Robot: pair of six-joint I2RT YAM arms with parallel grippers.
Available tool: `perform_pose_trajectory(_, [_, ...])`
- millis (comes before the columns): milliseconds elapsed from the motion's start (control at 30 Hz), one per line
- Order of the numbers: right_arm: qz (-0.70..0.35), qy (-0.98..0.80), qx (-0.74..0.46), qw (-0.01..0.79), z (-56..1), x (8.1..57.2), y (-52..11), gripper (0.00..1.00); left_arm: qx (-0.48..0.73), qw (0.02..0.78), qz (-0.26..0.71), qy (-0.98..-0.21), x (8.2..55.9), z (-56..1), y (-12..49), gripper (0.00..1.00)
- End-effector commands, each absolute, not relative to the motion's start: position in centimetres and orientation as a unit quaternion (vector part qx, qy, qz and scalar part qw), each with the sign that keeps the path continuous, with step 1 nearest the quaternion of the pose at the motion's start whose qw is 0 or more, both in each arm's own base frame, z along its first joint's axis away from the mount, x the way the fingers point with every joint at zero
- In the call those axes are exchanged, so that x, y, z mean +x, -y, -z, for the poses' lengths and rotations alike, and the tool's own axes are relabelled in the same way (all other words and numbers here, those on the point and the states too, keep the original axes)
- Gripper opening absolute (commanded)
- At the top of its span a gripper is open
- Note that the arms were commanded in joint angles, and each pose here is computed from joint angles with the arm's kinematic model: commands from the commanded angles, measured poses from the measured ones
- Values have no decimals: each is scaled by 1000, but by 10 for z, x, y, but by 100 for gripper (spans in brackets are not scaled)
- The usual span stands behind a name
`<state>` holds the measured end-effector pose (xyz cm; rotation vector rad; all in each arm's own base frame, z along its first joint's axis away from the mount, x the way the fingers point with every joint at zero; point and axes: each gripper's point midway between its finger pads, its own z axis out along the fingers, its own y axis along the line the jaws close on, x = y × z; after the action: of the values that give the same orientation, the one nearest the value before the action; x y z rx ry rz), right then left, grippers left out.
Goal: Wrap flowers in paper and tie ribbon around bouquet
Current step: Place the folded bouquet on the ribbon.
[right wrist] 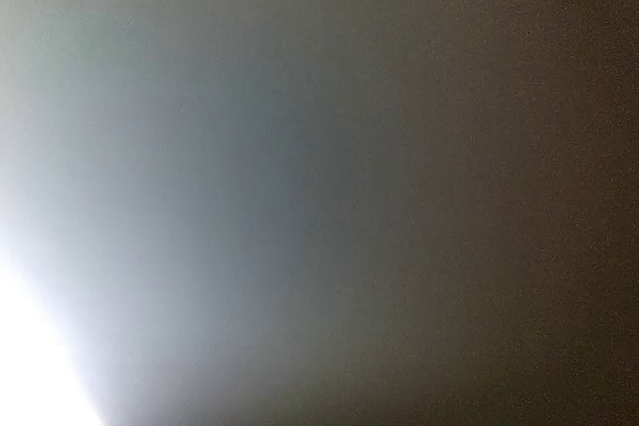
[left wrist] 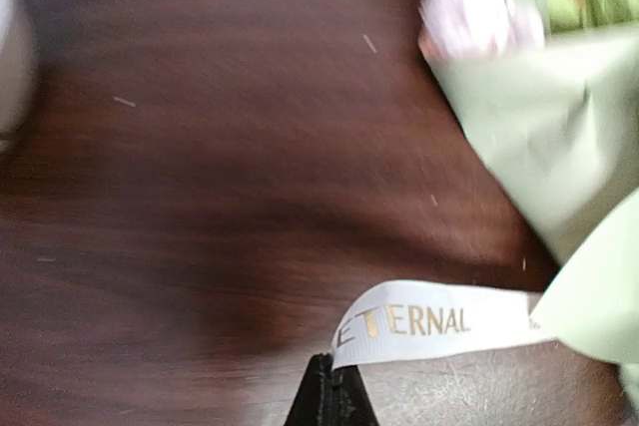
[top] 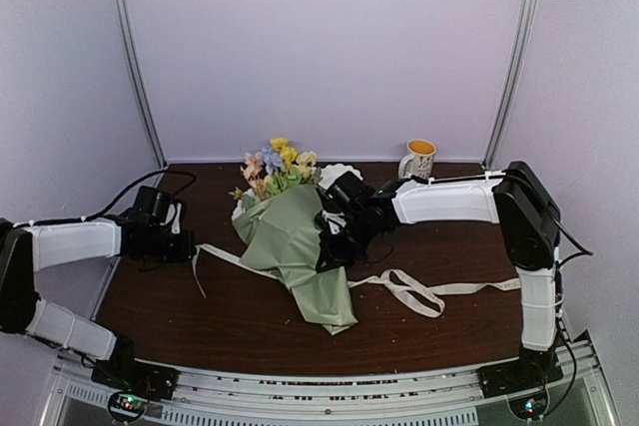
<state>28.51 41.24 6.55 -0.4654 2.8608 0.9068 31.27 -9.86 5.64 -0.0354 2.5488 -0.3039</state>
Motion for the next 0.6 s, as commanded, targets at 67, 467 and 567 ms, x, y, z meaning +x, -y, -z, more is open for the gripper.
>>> perform_pose_trajectory(67, [-292, -944, -137, 66, -57, 289, -419, 0, -74, 392, 71, -914, 323, -132, 51, 0])
perform_pose_trajectory(467, [-284, -946, -147, 58, -45, 279, -429, 0, -79, 549, -20, -832, 307, -302, 9, 0])
perform_pose_trajectory(567, [-285, -945, -147, 56, -44, 279, -432, 0, -62, 578, -7, -814, 302, -331, 13, 0])
